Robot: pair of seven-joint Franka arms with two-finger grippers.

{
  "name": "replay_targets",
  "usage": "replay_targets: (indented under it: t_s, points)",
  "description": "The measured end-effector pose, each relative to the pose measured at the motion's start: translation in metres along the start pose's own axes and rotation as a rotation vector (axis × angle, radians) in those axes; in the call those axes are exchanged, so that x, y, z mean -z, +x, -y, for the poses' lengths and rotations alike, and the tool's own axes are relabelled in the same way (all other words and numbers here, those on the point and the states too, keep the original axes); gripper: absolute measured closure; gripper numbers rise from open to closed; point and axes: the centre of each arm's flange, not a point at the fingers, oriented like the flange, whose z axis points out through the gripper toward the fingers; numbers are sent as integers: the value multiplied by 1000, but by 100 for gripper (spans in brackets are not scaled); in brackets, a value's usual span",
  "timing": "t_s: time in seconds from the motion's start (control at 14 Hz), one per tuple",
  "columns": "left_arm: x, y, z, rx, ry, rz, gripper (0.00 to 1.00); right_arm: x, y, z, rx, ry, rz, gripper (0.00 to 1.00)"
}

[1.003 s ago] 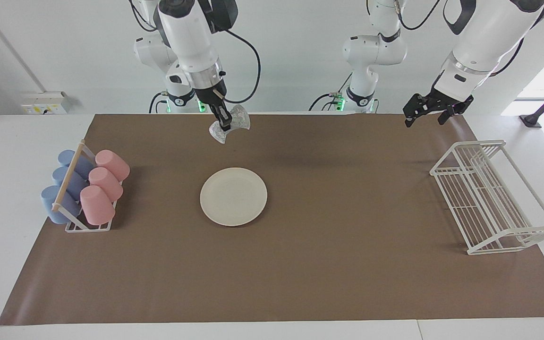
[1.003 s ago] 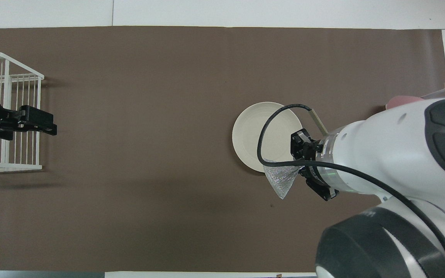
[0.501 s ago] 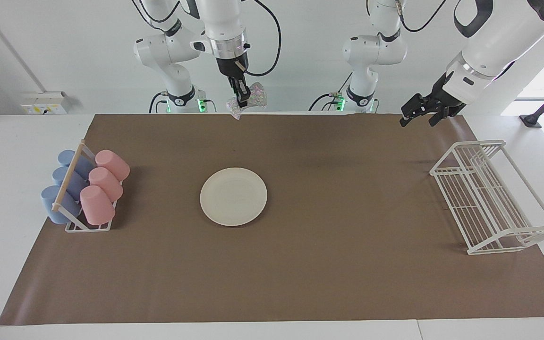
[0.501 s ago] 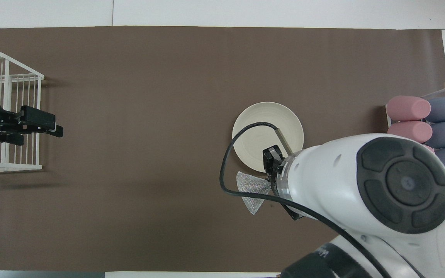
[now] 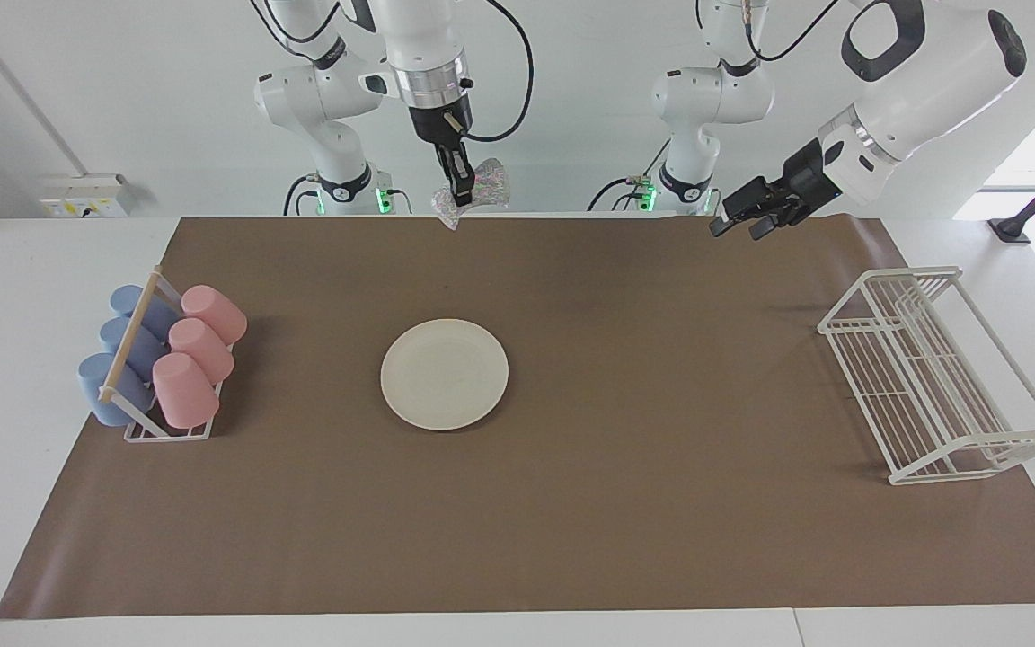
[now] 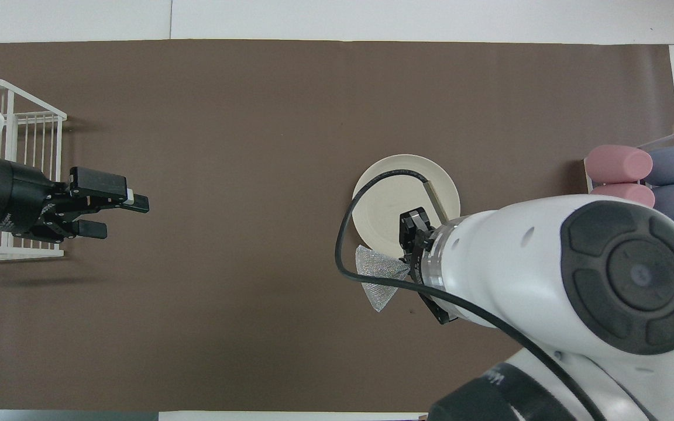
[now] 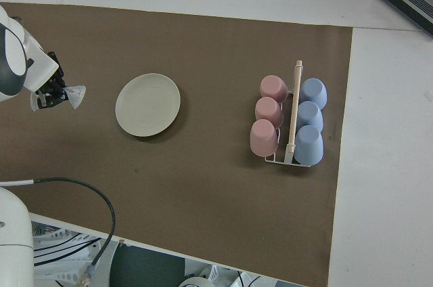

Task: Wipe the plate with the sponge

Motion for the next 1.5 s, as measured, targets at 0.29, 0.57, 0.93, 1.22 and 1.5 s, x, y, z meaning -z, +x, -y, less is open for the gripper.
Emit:
replay_targets:
  t_s: [0.29, 0.57, 0.93, 1.22, 1.5]
  points:
    - [-31, -23, -22, 89, -235, 13, 0, 0, 0, 0, -1, 1, 0, 89]
    - [-75, -49, -52, 172, -458, 46, 0, 0, -1, 0, 0, 1, 0, 89]
    - [-119, -81, -96, 292, -607, 36, 0, 0, -1, 0, 0, 1, 0, 89]
    - [-146, -105, -111, 316, -622, 85, 0, 0, -1, 0, 0, 1, 0, 89]
    - [-165, -125, -119, 311, -609, 137, 0, 0, -1, 0, 0, 1, 0, 89]
